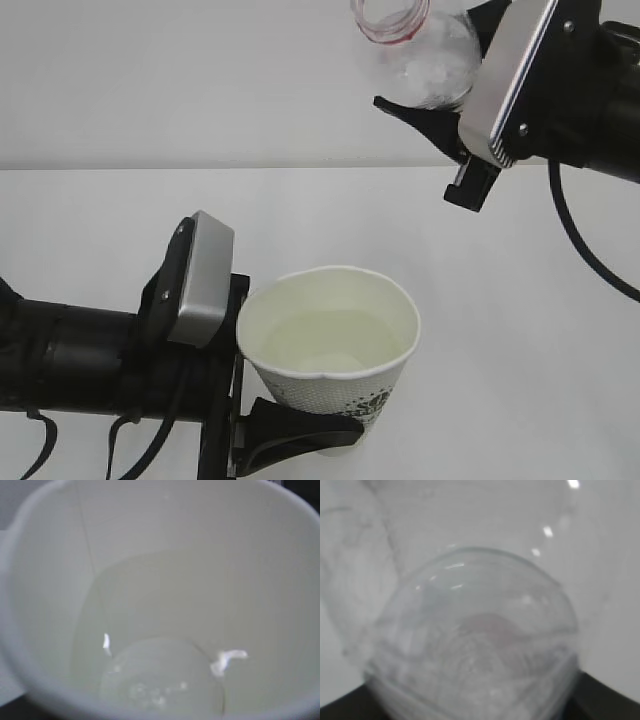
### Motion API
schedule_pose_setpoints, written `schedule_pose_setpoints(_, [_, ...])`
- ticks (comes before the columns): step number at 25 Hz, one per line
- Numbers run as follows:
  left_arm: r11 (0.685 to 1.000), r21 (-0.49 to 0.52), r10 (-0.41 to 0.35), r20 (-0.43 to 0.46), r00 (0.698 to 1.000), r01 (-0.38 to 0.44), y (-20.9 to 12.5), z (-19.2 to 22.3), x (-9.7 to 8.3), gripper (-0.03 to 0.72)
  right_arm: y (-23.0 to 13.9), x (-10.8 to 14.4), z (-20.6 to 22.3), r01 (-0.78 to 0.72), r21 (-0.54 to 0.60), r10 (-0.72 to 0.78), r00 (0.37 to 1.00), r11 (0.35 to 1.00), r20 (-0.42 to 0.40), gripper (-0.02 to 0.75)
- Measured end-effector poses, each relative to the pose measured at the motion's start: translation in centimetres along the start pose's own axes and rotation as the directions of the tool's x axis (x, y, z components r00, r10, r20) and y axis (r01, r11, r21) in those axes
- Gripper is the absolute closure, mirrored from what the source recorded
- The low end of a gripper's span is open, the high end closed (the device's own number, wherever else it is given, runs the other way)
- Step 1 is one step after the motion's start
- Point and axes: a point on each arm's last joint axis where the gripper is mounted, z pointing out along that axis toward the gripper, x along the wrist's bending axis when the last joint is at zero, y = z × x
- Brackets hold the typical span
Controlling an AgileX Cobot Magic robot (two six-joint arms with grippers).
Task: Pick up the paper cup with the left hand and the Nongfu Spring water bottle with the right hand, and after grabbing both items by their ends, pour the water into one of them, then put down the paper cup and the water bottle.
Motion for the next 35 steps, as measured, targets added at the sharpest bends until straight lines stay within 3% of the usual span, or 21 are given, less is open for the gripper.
schedule_pose_setpoints(35, [1.0,0.0,0.0,0.0,1.0,0.0,0.0,0.0,0.0,0.196,0.0,-0.01,0.0,-0.417,0.0,0.417,0.909,0.909,0.001,0.307])
